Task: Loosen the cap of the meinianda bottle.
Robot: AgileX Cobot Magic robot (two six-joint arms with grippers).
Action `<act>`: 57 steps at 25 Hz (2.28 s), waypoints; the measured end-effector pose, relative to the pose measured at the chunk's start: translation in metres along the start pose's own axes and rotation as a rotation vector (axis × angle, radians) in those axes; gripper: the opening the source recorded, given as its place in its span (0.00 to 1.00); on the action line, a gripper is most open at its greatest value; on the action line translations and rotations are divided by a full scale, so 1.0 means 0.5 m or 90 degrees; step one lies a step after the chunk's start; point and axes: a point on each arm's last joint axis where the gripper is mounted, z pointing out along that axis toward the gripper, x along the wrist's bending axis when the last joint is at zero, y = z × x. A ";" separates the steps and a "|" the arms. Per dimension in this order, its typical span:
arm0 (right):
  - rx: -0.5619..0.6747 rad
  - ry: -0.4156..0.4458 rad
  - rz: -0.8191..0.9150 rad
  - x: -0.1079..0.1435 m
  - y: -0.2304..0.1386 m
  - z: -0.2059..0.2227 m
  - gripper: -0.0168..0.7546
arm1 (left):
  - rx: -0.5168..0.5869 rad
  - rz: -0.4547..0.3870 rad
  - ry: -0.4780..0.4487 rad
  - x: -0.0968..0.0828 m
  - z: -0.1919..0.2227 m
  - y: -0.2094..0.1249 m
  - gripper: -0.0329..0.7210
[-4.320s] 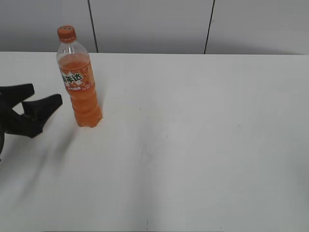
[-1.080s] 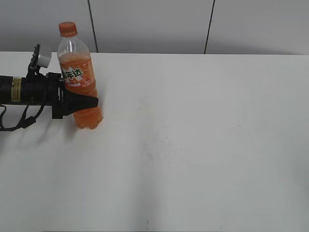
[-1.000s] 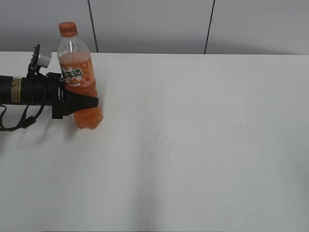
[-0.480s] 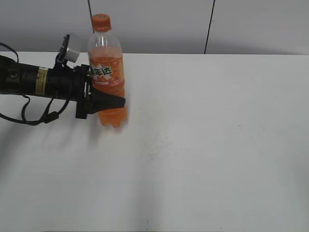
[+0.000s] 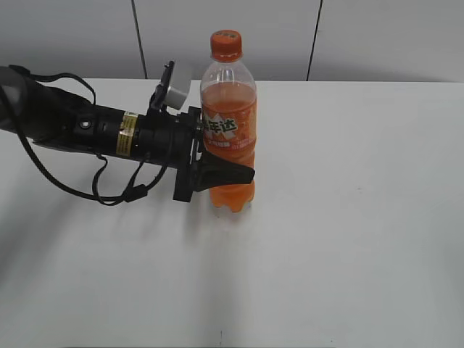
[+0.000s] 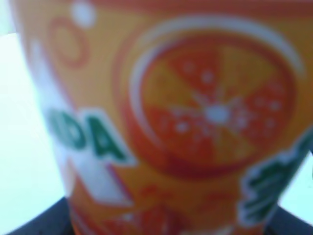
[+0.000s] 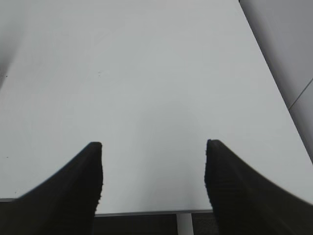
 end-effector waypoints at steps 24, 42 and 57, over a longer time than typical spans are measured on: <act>0.000 0.000 0.000 0.000 0.000 0.000 0.66 | 0.023 -0.002 0.024 0.011 0.026 -0.080 0.58; 0.000 0.000 0.000 0.000 0.000 0.000 0.66 | 0.031 0.018 -0.004 0.005 0.026 -0.080 0.58; 0.000 0.000 0.000 0.000 0.000 0.000 0.66 | 0.031 0.018 -0.004 0.005 0.026 -0.080 0.58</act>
